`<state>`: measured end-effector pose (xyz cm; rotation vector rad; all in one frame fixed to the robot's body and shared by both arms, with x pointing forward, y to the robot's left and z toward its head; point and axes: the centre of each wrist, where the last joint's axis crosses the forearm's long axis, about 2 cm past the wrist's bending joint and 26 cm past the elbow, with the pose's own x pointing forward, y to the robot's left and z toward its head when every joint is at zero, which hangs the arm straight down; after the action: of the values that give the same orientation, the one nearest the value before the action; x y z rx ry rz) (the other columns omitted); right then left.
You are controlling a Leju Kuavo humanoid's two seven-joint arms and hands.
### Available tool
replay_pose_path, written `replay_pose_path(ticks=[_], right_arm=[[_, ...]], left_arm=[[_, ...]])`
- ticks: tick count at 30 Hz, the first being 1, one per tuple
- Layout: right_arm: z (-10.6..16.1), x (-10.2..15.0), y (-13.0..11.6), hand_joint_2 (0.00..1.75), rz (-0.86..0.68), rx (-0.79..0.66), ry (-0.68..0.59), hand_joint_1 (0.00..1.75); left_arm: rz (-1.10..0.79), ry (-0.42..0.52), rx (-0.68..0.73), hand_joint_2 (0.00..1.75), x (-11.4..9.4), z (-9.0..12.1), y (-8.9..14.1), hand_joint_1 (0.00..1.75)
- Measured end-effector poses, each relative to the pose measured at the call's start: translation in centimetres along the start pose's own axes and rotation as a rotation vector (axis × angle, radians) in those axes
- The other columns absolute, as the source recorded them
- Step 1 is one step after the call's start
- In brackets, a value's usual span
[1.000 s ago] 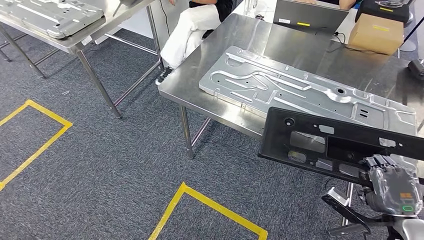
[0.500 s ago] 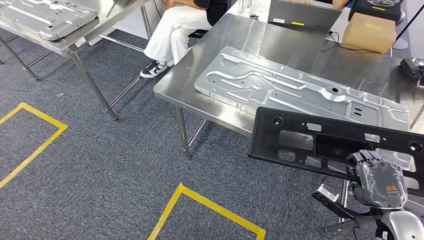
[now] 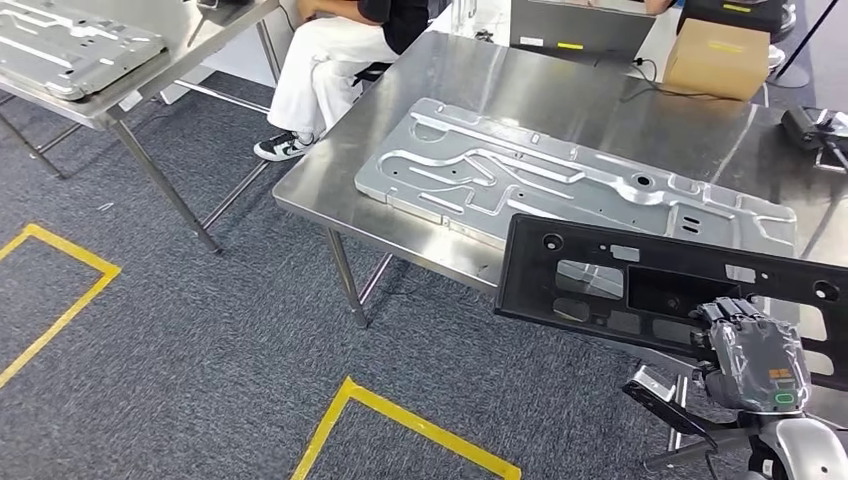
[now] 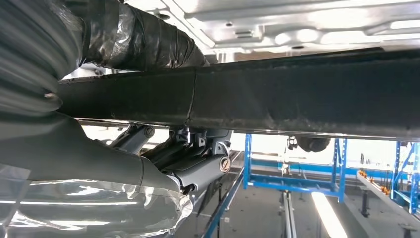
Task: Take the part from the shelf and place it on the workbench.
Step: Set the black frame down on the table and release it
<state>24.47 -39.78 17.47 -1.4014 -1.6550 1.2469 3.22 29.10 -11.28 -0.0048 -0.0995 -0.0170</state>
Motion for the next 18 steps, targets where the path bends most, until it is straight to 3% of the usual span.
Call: replay_pose_path(ticks=[18], right_arm=[[-0.4,-0.26,0.36,1.75,0.001,0.002,0.009,1.75]], left_arm=[[-0.011,-0.003,-0.001,1.75,0.07,0.0,0.07,0.0]])
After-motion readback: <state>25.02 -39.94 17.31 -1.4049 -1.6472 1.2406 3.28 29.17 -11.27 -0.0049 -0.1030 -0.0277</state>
